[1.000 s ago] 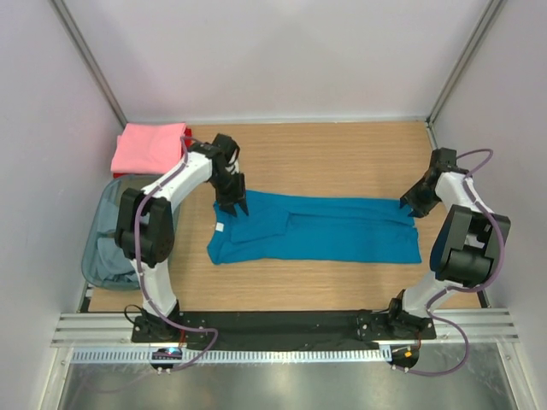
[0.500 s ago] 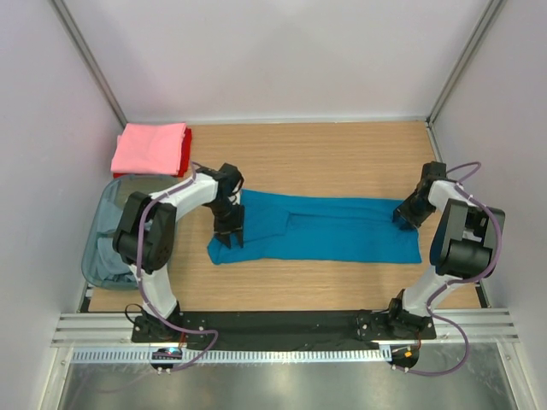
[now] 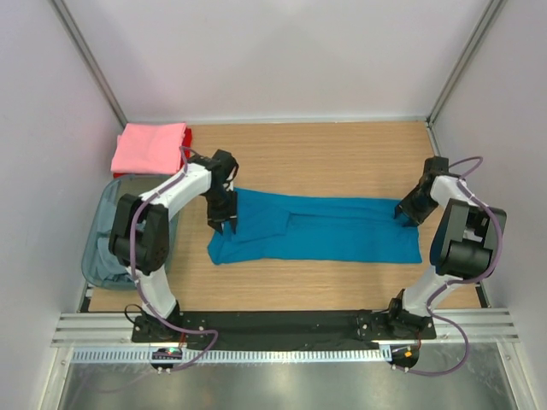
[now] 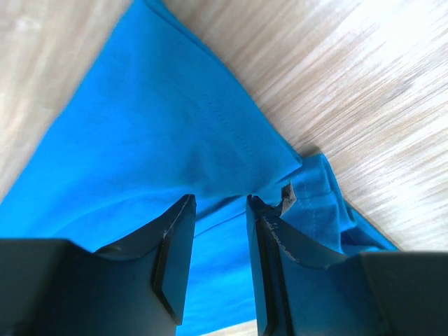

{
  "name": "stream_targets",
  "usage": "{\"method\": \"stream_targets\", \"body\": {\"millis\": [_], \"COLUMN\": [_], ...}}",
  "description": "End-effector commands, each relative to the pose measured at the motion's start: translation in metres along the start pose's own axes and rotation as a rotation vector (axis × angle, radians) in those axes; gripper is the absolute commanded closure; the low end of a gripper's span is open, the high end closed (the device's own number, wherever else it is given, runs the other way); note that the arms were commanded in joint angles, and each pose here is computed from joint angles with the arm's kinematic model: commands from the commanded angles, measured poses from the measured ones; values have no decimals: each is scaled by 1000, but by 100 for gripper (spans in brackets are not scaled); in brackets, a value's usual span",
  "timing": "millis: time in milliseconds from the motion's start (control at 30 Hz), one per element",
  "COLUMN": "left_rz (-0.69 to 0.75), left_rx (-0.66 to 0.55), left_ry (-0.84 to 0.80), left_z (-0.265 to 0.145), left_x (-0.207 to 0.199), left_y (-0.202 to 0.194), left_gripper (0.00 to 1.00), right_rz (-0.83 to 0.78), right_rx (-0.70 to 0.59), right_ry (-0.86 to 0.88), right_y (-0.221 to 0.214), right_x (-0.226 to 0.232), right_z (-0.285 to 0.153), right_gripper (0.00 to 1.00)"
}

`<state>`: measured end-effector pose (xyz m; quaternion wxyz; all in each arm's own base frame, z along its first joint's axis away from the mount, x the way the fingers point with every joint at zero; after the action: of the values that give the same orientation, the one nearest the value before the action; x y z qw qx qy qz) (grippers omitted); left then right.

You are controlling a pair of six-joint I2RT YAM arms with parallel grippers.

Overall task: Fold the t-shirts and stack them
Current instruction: Fold the tshirt

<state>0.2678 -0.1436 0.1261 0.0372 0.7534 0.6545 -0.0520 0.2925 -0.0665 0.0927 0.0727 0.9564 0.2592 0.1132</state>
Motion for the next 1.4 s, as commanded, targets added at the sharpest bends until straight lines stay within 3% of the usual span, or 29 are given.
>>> {"method": "stream_targets", "body": {"millis": [0, 200, 367, 533, 767, 867, 1067, 1133, 1167, 1200, 1300, 1367], "left_rz": [28, 13, -13, -45, -49, -47, -73, -78, -75, -71, -84, -91], "left_rx": [-88, -31, -15, -5, -72, -95, -131, -184, -194, -204, -220, -231], "left_ry": [-3, -42, -17, 49, 103, 147, 165, 92, 30, -52, -223, -251], "left_z": [-31, -7, 8, 20, 11, 5, -13, -23, -24, -20, -13, -8], "left_x": [1, 3, 8, 16, 18, 22, 29, 23, 17, 9, -7, -10], "left_y": [-2, -22, -31, -33, -11, -4, 12, 18, 19, 21, 28, 32], "left_gripper": [58, 59, 62, 74, 100, 100, 98, 88, 76, 70, 61, 59], "right_rz": [-13, -32, 7, 24, -7, -21, -62, -116, -139, -187, -216, -270], "right_rx": [-30, -12, 42, 73, 76, 60, 63, 63, 62, 61, 81, 100], "right_ry": [70, 137, 144, 98, 31, 37, 94, 133, 149, 179, 257, 301], "right_y": [10, -7, -27, -47, -49, -46, -49, -57, -61, -70, -85, -102], "right_x": [15, 22, 10, -10, -20, -19, -10, 5, 12, 26, 50, 67], "right_z": [-36, -69, -71, -52, -39, -43, -55, -63, -65, -70, -74, -75], "right_gripper": [57, 52, 50, 51, 52, 52, 51, 51, 50, 50, 50, 50]}}
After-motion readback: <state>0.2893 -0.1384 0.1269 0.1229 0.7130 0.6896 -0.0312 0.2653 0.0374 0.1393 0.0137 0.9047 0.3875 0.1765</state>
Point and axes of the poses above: each gripper's point midway between its finger pads, its own z axis out along the fingers, its own x axis along the line the jaws close on, y = z × x, the point moved 7 cm from there along -z, back along the fingers, and after that the axes turned 11 degrees about z, right-handed, at the moved point
